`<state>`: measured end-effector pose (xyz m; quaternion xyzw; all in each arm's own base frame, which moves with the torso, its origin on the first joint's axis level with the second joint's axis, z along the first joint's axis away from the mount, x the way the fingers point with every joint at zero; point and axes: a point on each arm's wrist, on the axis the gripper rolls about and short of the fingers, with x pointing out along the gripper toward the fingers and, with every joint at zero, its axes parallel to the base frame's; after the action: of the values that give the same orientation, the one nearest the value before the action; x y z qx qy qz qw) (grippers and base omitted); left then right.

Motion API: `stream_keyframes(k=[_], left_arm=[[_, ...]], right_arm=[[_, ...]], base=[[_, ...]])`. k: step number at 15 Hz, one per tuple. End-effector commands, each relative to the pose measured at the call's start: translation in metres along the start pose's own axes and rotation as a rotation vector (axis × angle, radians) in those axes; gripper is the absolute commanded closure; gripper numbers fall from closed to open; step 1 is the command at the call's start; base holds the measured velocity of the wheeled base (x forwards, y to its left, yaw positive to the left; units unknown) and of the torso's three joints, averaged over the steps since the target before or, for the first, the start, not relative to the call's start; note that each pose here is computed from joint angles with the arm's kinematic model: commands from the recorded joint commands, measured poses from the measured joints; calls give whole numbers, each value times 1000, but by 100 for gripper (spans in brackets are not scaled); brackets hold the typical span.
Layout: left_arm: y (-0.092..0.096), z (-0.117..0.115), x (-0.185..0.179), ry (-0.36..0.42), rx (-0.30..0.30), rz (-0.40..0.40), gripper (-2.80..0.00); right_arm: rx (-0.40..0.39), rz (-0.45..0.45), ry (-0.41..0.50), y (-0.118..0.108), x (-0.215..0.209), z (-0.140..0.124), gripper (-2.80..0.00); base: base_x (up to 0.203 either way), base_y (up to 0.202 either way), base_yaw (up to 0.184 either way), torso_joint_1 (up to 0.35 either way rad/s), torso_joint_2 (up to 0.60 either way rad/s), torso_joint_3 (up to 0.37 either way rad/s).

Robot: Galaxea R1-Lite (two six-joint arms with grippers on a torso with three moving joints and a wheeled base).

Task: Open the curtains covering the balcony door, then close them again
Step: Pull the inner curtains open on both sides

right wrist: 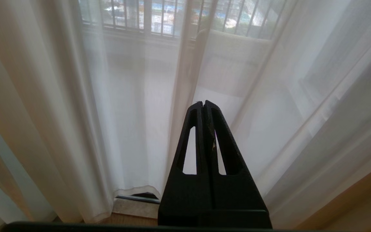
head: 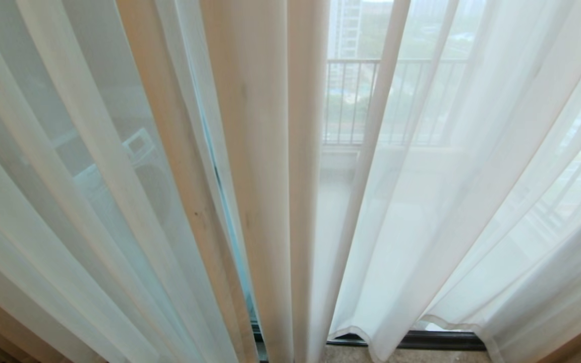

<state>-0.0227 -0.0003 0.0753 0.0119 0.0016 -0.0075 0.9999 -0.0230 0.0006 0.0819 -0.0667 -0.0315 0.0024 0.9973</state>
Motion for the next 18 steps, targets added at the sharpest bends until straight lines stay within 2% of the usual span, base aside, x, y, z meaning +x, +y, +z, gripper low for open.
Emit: stream_keyframes(k=[1, 18], left_arm=[[0, 0, 0, 0, -2, 2, 0], [0, 0, 0, 0, 5, 1, 0]], right_arm=[[-1, 2, -2, 0, 0, 0, 0], [1, 2, -1, 0, 0, 0, 0]], base=[[0, 0, 0, 0, 0, 0], [0, 0, 0, 0, 0, 0]])
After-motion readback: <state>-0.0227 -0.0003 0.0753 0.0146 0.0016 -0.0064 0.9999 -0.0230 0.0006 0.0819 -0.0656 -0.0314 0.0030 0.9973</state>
